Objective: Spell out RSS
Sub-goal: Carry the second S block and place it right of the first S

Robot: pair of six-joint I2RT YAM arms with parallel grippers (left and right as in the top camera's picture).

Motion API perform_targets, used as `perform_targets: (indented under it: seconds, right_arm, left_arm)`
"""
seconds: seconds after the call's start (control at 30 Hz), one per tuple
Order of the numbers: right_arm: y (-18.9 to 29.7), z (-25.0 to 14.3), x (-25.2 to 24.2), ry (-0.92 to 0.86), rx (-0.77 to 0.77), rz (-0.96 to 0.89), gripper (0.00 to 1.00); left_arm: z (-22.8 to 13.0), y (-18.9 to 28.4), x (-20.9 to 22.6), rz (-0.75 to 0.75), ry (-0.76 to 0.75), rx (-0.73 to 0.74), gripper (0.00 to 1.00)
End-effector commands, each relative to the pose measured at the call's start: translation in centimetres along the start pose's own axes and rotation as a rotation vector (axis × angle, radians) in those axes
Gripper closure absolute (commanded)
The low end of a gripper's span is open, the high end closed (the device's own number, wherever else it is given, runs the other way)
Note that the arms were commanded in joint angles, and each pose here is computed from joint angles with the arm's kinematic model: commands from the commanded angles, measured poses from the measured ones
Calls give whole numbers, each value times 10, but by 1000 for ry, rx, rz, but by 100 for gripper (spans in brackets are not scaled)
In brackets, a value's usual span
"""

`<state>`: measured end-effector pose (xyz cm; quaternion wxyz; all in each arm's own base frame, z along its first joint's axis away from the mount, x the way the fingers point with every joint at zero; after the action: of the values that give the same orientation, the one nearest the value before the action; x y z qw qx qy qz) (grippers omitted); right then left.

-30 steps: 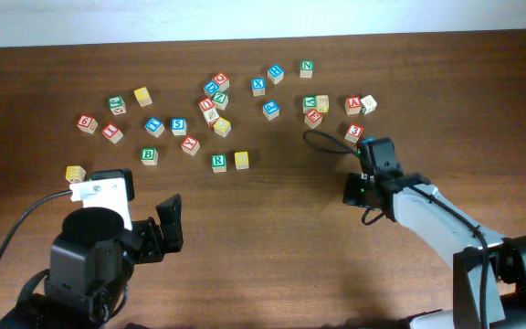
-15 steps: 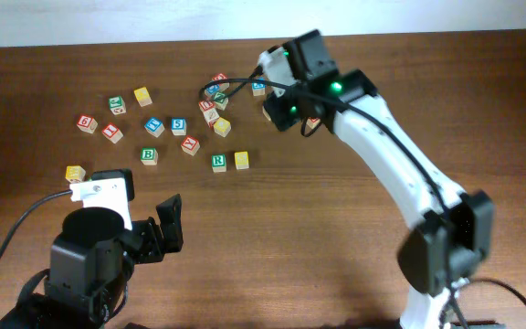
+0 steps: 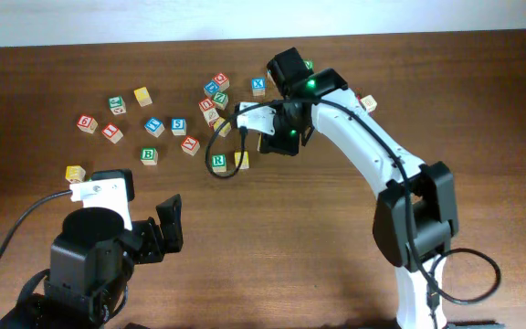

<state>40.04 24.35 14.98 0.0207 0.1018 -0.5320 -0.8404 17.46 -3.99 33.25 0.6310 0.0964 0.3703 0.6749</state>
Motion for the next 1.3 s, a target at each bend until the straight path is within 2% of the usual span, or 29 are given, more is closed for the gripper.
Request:
perform_targets:
  seconds: [0.0, 0.23, 0.33, 0.53, 0.67, 0.9, 1.13, 1.17, 1.23, 1.27]
  right_arm:
    - [-19, -4, -2, 123, -8, 35, 96]
    - [-32, -11, -6, 258, 17, 31, 96]
    - [-42, -21, -9, 256, 73, 29, 96]
    - [-62, -28, -5, 243, 76, 73, 96]
    - [-65, -21, -5, 243, 7, 77, 96]
    - [-87, -25, -7, 219, 5, 78, 96]
    - [-89, -22, -8, 211, -12, 75, 94]
    - [-89, -22, -9, 196, -13, 69, 83]
    - [-89, -21, -8, 198, -13, 70, 70]
    - [-89, -20, -7, 198, -12, 74, 67]
  left_arm:
    - [1, 1, 1, 3, 10, -9, 1]
    - [1, 1, 1, 3, 9, -9, 1]
    - [1, 1, 1, 3, 10, -9, 1]
    - [1, 1, 1, 3, 10, -9, 1]
    - [1, 1, 1, 3, 9, -9, 1]
    - [1, 1, 1, 3, 10, -9, 1]
    - [1, 1, 1, 3, 9, -9, 1]
    - [1, 1, 1, 3, 10, -9, 1]
    - [1, 1, 1, 3, 10, -9, 1]
    - [1, 1, 1, 3, 9, -9, 1]
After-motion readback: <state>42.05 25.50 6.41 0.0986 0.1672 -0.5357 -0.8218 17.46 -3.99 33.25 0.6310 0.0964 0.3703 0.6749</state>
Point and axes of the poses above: each gripper's point midway between its finger pads, its own y axis back along the fingers, its own x axis along the line the jaws close on, z = x × y, the point moved 5 cm from there along y, back along the fingers, and after that the axes turned 15 degrees about y, right-handed, at the moved point
